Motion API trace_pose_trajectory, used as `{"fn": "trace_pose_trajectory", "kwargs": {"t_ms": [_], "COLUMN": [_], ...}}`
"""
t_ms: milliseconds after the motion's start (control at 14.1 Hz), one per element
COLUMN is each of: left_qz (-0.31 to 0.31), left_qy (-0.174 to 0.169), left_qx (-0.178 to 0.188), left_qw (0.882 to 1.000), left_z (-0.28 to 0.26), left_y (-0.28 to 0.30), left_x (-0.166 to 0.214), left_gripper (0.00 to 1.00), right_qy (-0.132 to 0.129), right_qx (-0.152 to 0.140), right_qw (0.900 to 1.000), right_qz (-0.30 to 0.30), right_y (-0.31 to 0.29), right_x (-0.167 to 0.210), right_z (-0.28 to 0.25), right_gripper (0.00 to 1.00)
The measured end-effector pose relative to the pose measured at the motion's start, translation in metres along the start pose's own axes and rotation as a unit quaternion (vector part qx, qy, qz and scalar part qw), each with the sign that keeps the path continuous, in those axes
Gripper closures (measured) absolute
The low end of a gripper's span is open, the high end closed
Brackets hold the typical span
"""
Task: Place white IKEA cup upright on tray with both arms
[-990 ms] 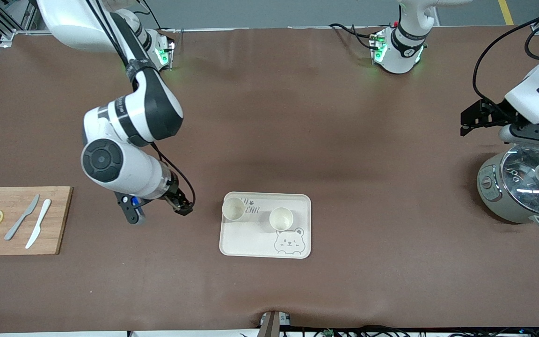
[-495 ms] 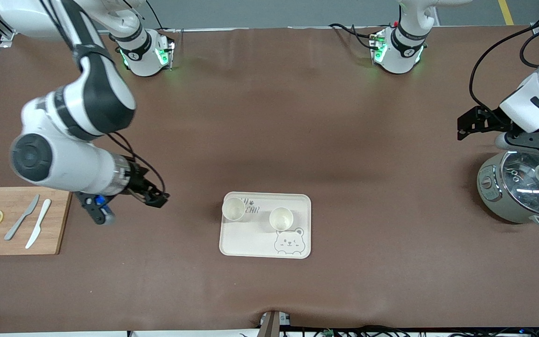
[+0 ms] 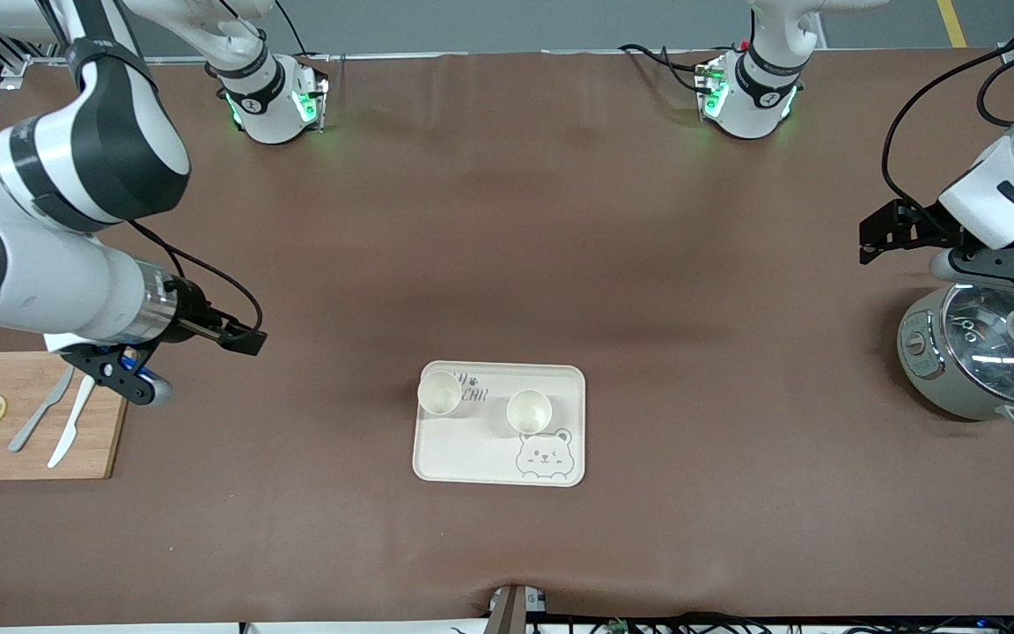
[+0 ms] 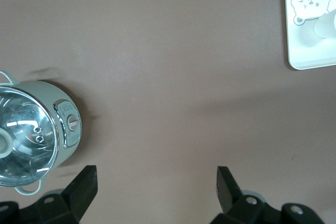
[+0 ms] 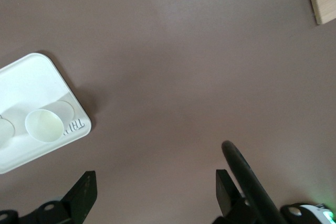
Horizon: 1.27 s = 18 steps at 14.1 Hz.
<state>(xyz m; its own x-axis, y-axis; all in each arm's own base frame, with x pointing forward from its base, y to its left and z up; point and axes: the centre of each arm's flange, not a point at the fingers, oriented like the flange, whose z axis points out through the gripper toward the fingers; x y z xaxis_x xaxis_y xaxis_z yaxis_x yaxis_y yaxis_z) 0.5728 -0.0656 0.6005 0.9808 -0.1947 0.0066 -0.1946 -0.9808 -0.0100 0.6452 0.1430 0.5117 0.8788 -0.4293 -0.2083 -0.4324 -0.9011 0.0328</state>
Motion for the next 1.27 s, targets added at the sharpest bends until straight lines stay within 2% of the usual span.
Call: {"fn": "trace_pose_trajectory", "kwargs": {"t_ms": [212, 354, 566, 1273], "left_qz": [0.000, 0.000, 0.000, -0.004], "left_qy": [0.000, 0.000, -0.002, -0.004], "left_qx": [0.000, 0.000, 0.000, -0.001], "left_qw": [1.000, 1.000, 1.000, 1.000], "left_z": [0.000, 0.000, 0.001, 0.003], "left_y": [0.000, 0.000, 0.000, 0.001], "left_x": [0.000, 0.000, 0.001, 0.001], "left_gripper": [0.00, 0.00, 0.00, 0.00], "right_qy": [0.002, 0.010, 0.027, 0.036], "right_qx": [-0.012, -0.014, -0.020, -0.029], "right_qw": [0.997, 0.994, 0.985, 0.974], "right_qz": [-0.076, -0.104, -0.167, -0.223], "right_y": [0.032, 0.051, 0.093, 0.146], "right_x": [0.009, 0.012, 0.020, -0.019], "right_z": [-0.014, -0.029, -0.055, -0.088], "right_gripper": [0.00, 0.00, 0.00, 0.00]}}
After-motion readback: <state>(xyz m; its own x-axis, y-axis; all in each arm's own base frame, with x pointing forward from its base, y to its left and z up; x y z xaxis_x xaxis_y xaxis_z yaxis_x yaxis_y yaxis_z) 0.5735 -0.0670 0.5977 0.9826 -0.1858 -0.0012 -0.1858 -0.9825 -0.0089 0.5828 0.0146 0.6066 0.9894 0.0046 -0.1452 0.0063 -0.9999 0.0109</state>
